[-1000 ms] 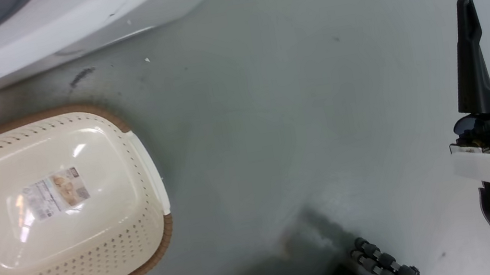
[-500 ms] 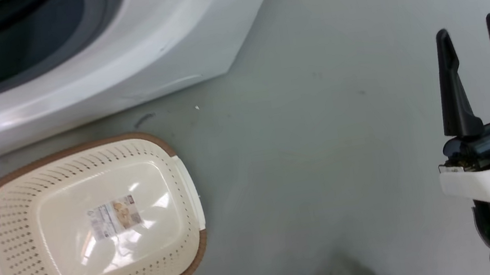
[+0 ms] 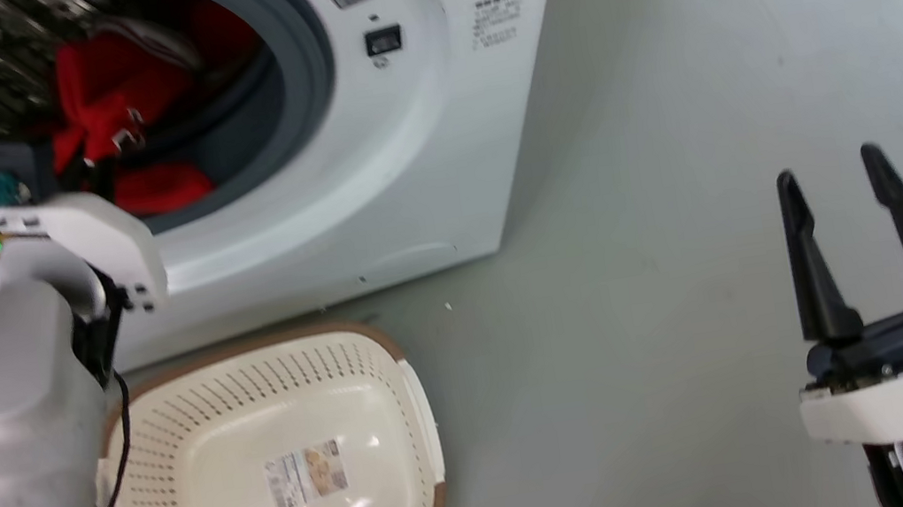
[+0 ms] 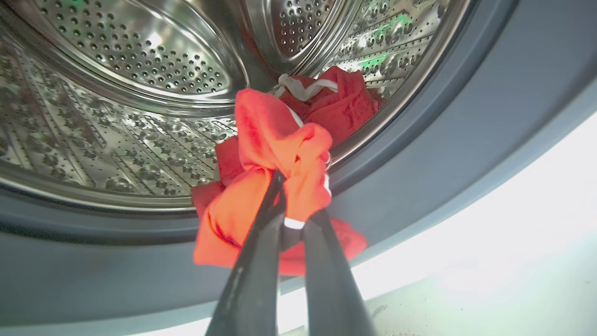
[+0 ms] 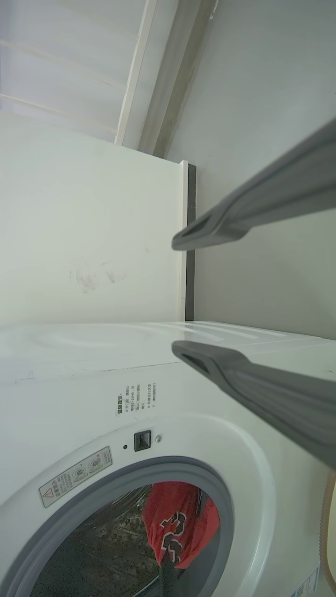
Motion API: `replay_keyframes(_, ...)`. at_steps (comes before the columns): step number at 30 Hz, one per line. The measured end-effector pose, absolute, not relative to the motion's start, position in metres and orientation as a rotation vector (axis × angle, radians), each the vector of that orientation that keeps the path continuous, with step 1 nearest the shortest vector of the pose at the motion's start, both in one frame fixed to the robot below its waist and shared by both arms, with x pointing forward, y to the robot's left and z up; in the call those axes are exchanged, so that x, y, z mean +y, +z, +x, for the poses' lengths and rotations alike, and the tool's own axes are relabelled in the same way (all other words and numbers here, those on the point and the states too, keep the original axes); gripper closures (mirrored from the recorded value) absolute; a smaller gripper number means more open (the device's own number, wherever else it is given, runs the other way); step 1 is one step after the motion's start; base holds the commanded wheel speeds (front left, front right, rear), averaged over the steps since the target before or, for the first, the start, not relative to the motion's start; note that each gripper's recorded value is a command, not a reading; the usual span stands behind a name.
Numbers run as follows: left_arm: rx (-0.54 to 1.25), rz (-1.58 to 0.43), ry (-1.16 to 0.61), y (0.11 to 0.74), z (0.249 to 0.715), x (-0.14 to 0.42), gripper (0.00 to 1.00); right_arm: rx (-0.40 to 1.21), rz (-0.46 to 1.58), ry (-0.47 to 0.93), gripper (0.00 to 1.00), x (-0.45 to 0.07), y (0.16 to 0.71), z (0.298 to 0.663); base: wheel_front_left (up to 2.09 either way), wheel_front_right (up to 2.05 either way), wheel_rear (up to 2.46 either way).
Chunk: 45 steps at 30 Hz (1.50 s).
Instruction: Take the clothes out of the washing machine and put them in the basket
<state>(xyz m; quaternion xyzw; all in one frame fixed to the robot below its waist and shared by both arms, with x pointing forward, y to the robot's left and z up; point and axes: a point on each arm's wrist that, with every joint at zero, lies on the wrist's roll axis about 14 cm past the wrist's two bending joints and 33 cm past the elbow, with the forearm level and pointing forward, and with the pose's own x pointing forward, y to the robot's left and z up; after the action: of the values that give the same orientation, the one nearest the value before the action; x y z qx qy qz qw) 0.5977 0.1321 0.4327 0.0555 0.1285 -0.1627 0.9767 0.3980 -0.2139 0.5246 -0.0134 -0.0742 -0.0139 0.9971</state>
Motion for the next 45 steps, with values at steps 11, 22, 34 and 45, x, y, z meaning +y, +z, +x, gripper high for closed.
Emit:
replay_keyframes(11, 0.156, 0.091, -0.318, 0.474, 0.517, 0.146, 1.00, -0.203, -0.021, 0.034, 0.00, -0.190, 0.546, 0.361, 0.00, 0.00, 0.00)
replay_keyframes(22, 0.145, 0.051, -0.326, 0.462, 0.434, 0.144, 1.00, -0.240, -0.011, 0.086, 0.00, -0.173, 0.557, 0.344, 0.00, 0.00, 0.00)
replay_keyframes(34, 0.334, 0.029, -0.366, 0.401, 0.387, 0.135, 1.00, -0.231, -0.004, 0.111, 0.00, -0.165, 0.554, 0.349, 0.00, 0.00, 0.00)
replay_keyframes(45, 0.592, -0.005, -0.364, 0.322, 0.373, 0.128, 1.00, -0.207, -0.018, 0.087, 0.00, -0.173, 0.546, 0.376, 0.00, 0.00, 0.00)
